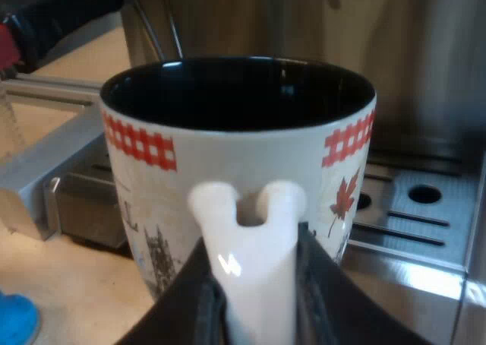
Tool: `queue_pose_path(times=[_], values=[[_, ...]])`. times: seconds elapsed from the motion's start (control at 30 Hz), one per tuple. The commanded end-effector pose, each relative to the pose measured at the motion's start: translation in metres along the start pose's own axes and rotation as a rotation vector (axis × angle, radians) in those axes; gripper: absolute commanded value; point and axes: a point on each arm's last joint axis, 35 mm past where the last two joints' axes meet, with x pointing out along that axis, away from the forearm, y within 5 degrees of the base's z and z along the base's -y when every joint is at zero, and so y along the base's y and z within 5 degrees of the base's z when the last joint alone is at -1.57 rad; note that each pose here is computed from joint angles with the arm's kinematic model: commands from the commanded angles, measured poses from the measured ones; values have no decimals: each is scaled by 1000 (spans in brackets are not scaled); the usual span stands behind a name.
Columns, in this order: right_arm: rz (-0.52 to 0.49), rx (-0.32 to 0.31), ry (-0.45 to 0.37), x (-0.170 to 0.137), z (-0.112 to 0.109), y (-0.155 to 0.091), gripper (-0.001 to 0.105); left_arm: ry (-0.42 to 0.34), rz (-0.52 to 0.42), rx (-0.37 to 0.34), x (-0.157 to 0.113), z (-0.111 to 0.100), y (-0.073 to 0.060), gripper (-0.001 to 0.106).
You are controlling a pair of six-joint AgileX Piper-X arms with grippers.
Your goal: Place mug into machine
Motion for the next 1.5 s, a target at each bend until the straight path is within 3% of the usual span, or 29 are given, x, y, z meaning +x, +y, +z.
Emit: queue_pose_path(times=[0.03, 0.23, 0.6, 1.1, 1.5], values=[[-18, 14, -100, 8, 15, 3, 0, -16, -20, -14, 0, 2, -1, 92], [-41, -19, -103, 29, 19, 12, 0, -1, -77, -14, 0, 2, -3, 92], [-87, -52, -63, 61, 19, 27, 0, -1, -77, -14, 0, 2, -3, 92], [-91, -44, -75, 111, 21, 44, 0, 11, -121, -13, 0, 1, -5, 92], [-135, -28, -48, 134, 28, 35, 0, 12, -127, -13, 0, 1, -5, 92]])
